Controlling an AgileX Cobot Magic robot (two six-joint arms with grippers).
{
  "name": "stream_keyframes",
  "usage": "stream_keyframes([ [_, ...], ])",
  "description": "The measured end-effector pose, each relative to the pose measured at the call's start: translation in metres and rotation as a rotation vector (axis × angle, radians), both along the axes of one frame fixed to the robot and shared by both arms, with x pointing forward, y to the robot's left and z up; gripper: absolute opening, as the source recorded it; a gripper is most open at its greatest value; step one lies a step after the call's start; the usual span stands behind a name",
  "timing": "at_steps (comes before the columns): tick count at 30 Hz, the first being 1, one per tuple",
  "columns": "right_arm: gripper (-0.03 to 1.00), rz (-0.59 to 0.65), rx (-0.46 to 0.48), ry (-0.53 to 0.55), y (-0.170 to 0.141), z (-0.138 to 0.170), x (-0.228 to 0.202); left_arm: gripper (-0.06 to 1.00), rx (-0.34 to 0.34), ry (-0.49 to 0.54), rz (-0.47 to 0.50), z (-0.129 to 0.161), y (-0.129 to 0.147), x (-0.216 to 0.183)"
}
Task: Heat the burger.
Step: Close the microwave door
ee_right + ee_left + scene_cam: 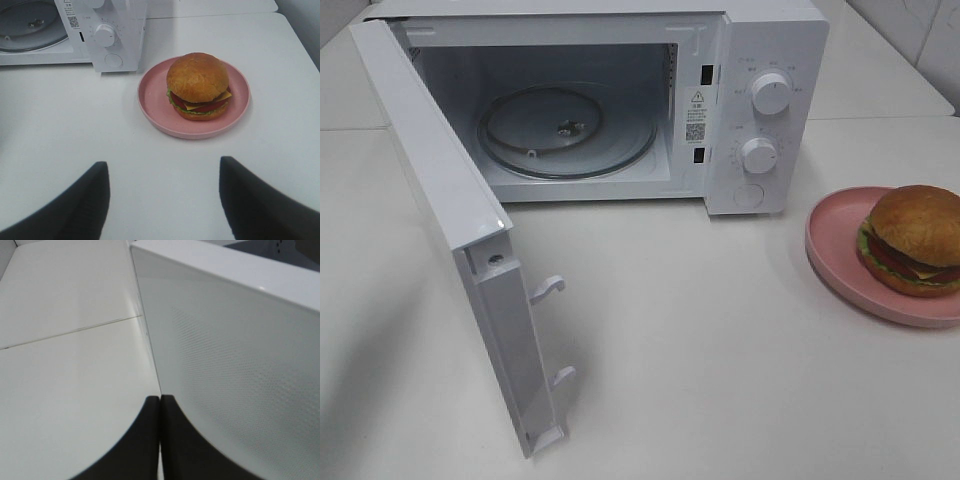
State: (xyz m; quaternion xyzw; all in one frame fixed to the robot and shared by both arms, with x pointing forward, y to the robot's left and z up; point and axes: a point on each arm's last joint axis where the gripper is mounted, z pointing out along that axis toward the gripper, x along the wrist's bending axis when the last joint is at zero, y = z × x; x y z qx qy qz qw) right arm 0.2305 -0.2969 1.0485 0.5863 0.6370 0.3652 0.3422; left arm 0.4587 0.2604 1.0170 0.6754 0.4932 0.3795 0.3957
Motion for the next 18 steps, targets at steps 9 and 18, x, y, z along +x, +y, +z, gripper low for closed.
stream_keyframes([
  [9,0.61,0.000,0.000,0.000,0.000,0.000,0.000,0.00,0.033,0.038,-0.042,-0.018,-0.016,0.042],
  [18,0.61,0.000,0.000,0.000,0.000,0.000,0.000,0.00,0.064,0.059,-0.127,-0.037,-0.040,0.057],
])
